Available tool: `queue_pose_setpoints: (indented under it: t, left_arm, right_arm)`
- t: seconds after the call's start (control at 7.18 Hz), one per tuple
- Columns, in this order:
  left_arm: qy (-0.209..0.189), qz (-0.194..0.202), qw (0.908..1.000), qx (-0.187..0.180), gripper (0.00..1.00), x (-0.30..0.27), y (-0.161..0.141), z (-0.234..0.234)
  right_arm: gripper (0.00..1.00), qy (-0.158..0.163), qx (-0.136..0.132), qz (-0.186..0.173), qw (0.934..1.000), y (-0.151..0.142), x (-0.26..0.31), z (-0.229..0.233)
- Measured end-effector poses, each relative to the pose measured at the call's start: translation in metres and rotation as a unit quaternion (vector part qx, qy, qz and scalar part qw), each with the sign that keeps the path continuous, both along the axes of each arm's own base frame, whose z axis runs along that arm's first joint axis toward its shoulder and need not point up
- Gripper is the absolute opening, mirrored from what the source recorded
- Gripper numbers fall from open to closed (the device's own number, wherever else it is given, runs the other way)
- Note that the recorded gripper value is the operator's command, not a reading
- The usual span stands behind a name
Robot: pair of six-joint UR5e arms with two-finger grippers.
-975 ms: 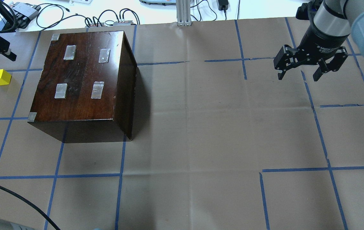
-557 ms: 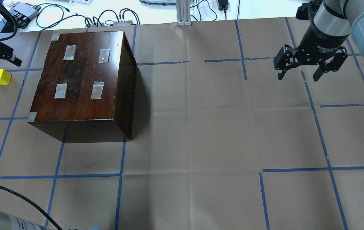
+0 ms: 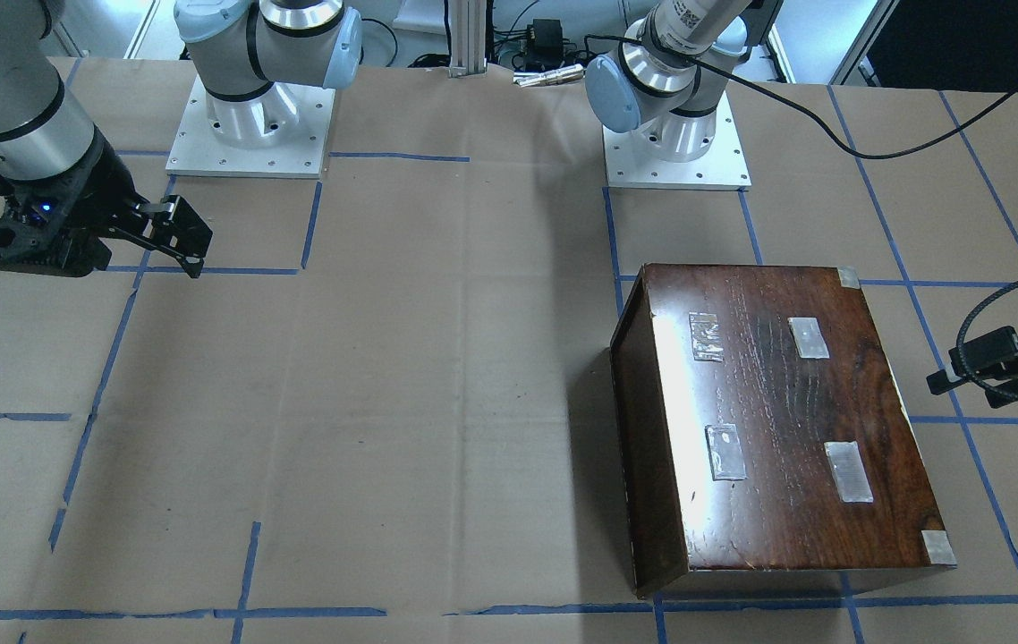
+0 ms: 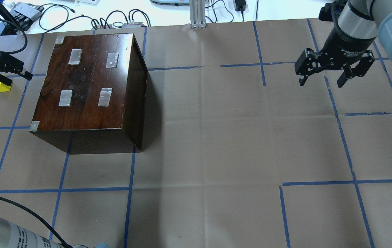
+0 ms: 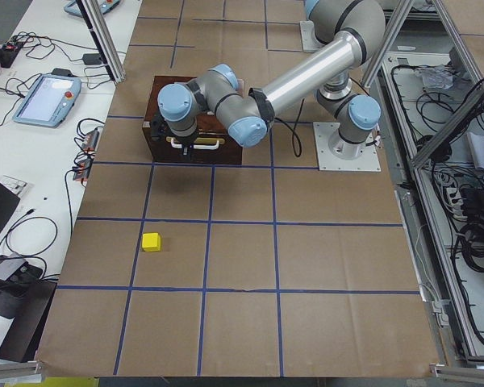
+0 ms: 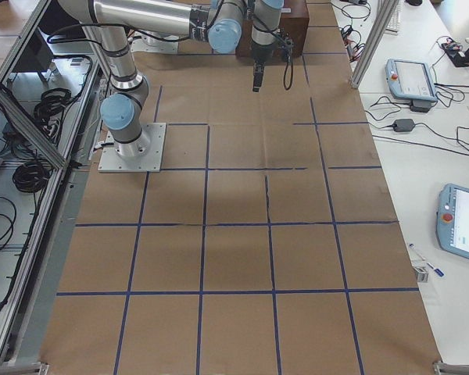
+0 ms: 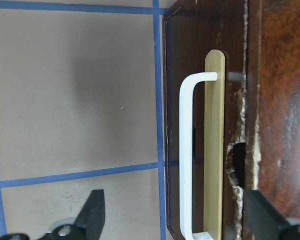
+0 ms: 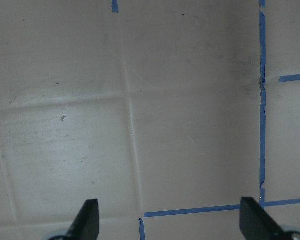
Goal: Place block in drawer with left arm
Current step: 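Lower the left gripper to the white drawer handle and grasp it, then pull the drawer outward from the box with the left gripper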
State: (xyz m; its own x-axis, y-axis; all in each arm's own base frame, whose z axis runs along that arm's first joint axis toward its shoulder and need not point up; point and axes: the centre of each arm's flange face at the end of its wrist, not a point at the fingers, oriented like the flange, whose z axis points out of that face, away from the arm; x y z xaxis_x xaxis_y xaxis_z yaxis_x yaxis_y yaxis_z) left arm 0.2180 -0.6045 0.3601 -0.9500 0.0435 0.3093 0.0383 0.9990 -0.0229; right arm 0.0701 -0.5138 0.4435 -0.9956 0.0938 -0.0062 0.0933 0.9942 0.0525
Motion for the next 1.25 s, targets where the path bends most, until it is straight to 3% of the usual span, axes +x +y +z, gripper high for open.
queue_pose_setpoints:
  t: [1.25]
  left_arm:
    - [0.014,-0.004,0.9996,0.023,0.98,0.002,-0.003,-0.055]
  right_arm:
    - [1.0,0.0,0.0,0.0,1.0,0.0,0.0,0.0]
